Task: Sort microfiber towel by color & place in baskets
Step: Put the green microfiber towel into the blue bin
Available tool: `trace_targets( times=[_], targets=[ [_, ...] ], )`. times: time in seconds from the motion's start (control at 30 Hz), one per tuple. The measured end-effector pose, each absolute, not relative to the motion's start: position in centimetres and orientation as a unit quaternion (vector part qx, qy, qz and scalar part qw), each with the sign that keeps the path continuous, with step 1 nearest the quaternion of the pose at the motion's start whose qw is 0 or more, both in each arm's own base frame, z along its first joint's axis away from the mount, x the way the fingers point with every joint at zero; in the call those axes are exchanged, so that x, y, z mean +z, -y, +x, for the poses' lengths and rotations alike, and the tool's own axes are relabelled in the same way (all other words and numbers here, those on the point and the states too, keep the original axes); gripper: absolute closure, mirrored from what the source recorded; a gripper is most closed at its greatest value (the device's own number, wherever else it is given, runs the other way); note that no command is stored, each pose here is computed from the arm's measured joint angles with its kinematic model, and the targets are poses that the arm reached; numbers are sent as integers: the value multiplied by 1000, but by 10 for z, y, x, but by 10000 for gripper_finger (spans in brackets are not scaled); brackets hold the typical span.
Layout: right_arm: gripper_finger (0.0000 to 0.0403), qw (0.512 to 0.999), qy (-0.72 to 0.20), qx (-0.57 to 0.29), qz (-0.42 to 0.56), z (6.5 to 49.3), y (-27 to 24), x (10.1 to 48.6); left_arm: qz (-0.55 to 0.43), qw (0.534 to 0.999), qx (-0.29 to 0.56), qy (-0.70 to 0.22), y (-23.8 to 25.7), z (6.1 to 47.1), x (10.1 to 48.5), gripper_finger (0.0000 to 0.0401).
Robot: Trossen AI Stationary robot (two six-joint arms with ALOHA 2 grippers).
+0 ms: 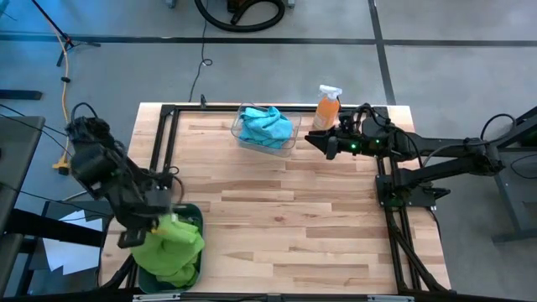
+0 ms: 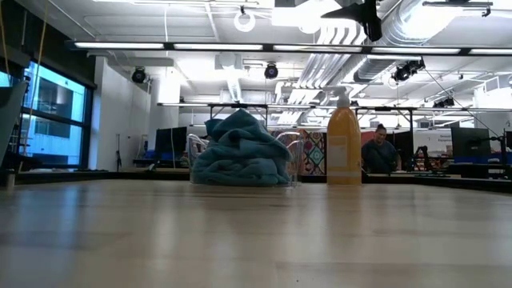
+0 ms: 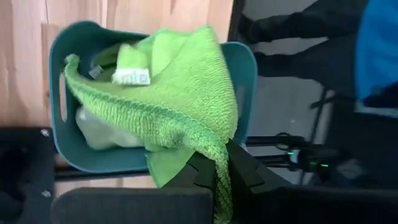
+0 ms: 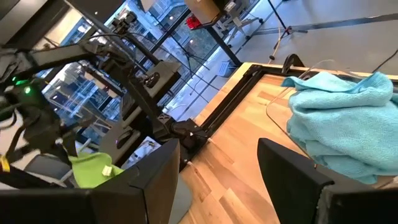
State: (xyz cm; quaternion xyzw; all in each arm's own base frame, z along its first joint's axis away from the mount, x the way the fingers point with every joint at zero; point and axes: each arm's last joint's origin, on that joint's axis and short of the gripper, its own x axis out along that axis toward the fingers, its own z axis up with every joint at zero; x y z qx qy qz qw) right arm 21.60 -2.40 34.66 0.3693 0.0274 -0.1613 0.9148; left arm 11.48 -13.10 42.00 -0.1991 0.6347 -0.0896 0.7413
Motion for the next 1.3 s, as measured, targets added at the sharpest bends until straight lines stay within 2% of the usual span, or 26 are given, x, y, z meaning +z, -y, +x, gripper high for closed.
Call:
trace_targets(
  times=[0.23,0.5,0.6,0.77,0.87,1.1,1.3],
  targets=[
    [187,919,-30,-161,357,216,24,347,-108,755,-113,-636,162,140,401,401],
    [187,919,-30,-161,357,216,24,347,-77,768,-156,-617,188,163,388,401],
    [187,919,-30,-161,357,216,24,346,-88,766,-166,-615,192,165,381,401],
    [187,920,-31,-161,356,216,24,346,-178,765,-201,-586,189,156,358,401],
    [187,921,-35,-161,352,216,24,346,-203,766,-161,-589,174,143,340,401],
    [187,921,-41,-163,352,216,24,345,-198,720,-72,-662,146,116,284,401],
    [187,921,-42,-163,352,216,24,344,-150,740,-45,-654,145,118,258,401]
  ],
)
